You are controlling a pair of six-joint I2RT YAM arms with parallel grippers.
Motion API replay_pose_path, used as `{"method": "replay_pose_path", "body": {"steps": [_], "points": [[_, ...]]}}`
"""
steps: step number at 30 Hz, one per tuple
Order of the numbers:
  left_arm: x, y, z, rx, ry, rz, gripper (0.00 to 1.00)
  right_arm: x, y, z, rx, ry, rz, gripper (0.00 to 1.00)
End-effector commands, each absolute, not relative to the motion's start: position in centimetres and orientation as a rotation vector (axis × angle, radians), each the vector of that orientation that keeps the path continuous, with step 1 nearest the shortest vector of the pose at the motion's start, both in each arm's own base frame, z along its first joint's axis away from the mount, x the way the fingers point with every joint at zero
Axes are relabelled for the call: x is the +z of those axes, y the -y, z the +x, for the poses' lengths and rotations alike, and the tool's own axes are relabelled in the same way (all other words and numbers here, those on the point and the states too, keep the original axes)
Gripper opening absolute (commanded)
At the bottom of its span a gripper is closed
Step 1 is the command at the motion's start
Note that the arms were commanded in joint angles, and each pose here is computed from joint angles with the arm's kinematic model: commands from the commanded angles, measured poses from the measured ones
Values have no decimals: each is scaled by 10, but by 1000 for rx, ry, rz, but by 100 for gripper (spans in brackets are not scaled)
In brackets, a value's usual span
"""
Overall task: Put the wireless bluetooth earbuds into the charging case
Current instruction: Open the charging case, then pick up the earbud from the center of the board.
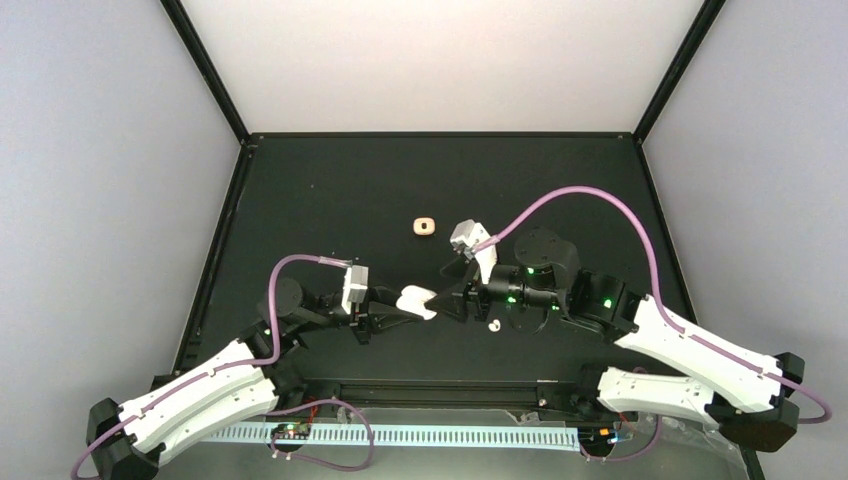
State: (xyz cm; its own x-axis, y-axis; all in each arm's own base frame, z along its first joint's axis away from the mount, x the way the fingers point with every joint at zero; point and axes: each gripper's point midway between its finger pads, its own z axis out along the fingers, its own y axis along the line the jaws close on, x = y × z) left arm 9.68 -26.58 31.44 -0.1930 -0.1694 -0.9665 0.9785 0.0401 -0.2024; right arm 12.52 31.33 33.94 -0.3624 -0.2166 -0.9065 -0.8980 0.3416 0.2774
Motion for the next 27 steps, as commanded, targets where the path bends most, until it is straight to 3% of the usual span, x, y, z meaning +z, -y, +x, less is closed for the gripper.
{"method": "replay_pose_path", "body": {"steps": [1,6,10,17,21,27], "points": [[336,260,95,-1356,-1189,921,2,360,-292,138,1000,-1735,-858,74],[333,257,95,-1351,-1188,904,2,329,-242,173,876,-1851,-622,75],[332,255,94,-1354,-1185,898,2,246,-204,198,806,-2138,-386,72],[328,253,94,-1344,-1190,888,2,109,-188,191,846,-2468,-121,63],[327,252,94,-1344,-1189,886,2,69,-183,193,760,-2571,-90,57],[324,250,94,-1331,-1193,886,2,57,-190,193,753,-2612,-155,54]]}}
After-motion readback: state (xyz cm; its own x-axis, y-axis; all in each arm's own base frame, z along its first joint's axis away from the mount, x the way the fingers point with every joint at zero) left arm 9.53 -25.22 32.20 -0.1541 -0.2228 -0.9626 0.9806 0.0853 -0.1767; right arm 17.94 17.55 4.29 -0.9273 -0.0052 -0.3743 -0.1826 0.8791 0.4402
